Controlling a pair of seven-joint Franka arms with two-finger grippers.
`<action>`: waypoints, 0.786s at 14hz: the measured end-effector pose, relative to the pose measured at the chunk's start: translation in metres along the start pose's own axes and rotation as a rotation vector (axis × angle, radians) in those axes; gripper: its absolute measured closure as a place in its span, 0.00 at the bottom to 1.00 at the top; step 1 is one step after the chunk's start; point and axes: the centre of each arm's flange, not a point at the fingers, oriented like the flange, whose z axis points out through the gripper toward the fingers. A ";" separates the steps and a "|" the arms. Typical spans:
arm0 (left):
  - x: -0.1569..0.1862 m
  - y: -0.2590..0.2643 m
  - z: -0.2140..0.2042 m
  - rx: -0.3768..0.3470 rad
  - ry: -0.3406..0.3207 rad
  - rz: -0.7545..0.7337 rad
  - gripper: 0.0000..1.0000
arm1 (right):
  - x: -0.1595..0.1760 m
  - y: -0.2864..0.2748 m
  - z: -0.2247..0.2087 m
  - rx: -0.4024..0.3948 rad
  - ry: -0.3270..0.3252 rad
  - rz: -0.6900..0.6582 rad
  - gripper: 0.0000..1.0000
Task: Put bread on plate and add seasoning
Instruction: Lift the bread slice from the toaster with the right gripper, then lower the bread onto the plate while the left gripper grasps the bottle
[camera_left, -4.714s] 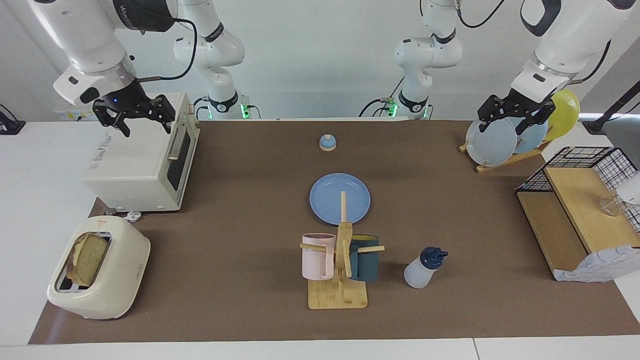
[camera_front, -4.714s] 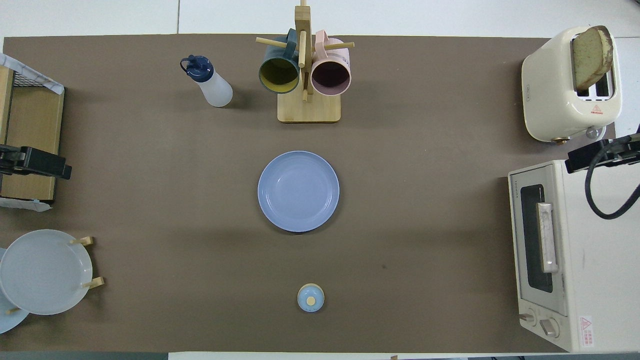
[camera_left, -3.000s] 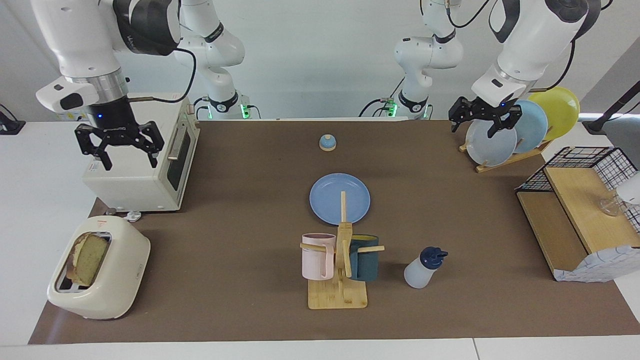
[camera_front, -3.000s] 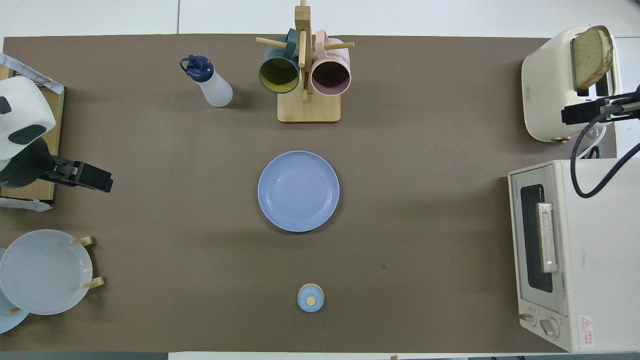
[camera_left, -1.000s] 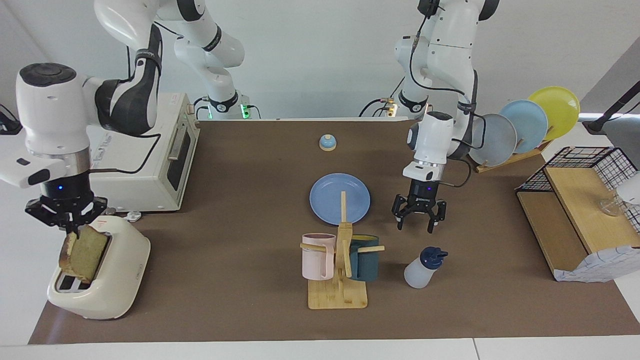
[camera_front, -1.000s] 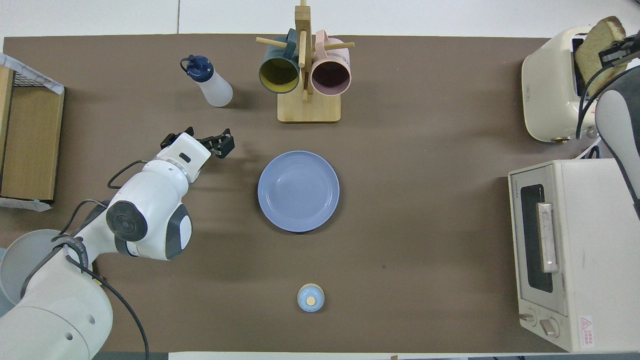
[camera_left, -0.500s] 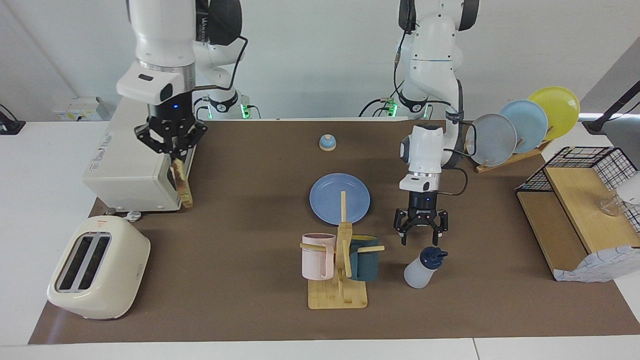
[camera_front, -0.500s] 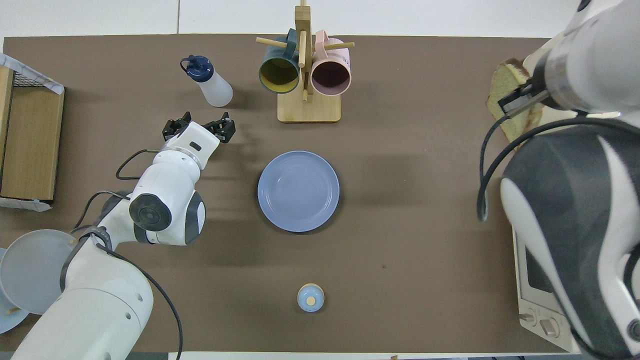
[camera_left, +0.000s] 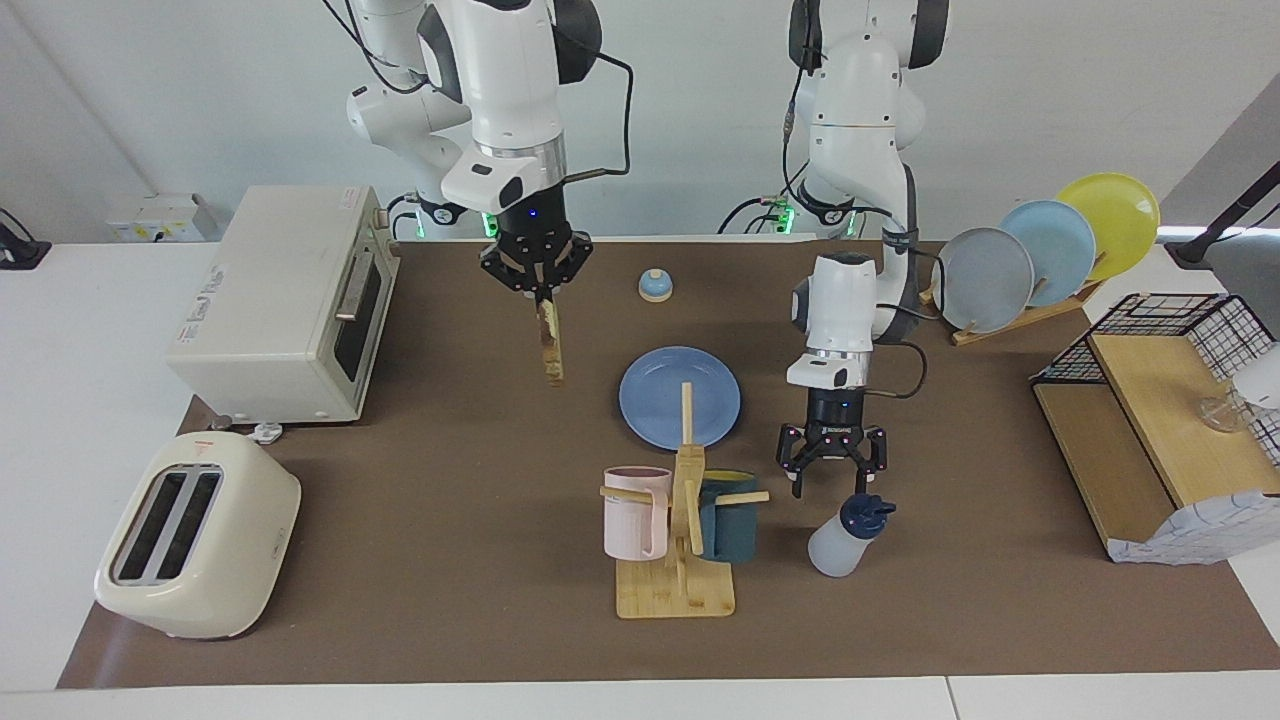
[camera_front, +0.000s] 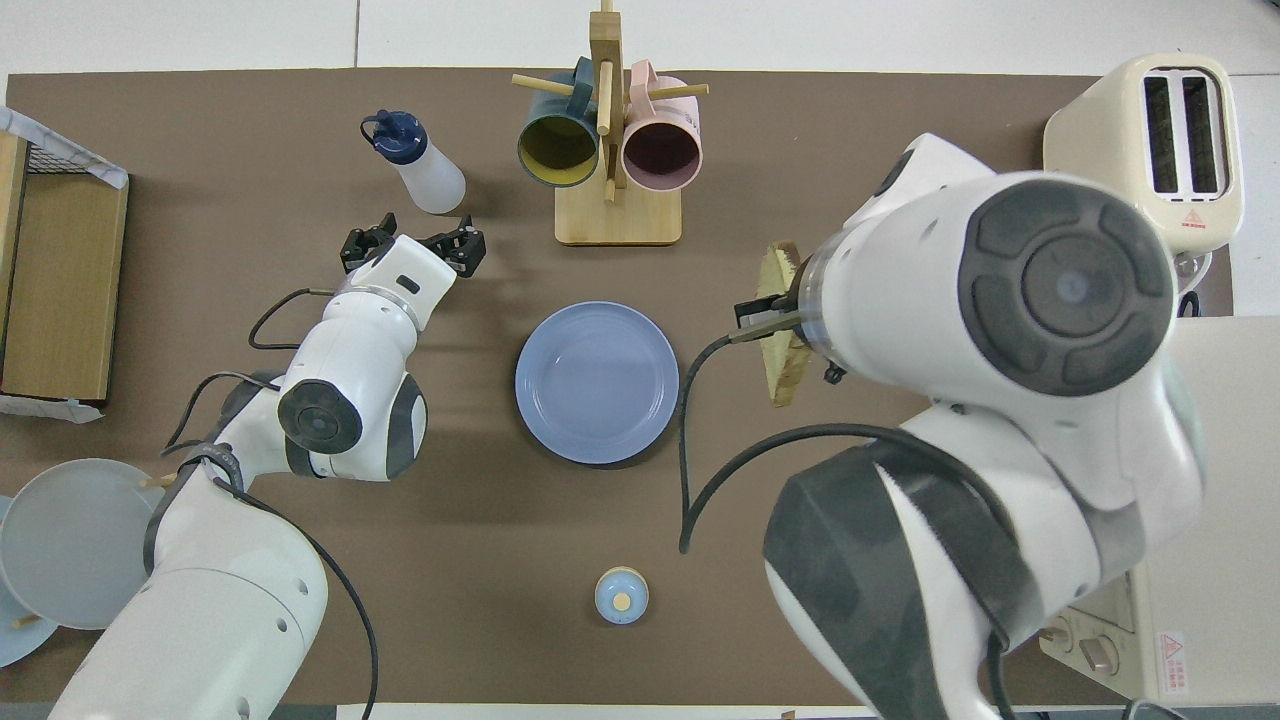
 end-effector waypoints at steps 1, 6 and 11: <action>0.002 0.002 0.002 -0.001 0.006 -0.003 0.00 | -0.010 -0.010 0.008 0.034 0.016 0.023 0.93; 0.007 0.000 0.015 0.015 0.020 -0.001 0.00 | -0.045 -0.094 0.046 0.151 0.099 0.118 0.93; 0.019 -0.001 0.021 0.024 0.045 0.000 0.00 | -0.049 -0.114 0.107 0.185 0.132 0.157 0.93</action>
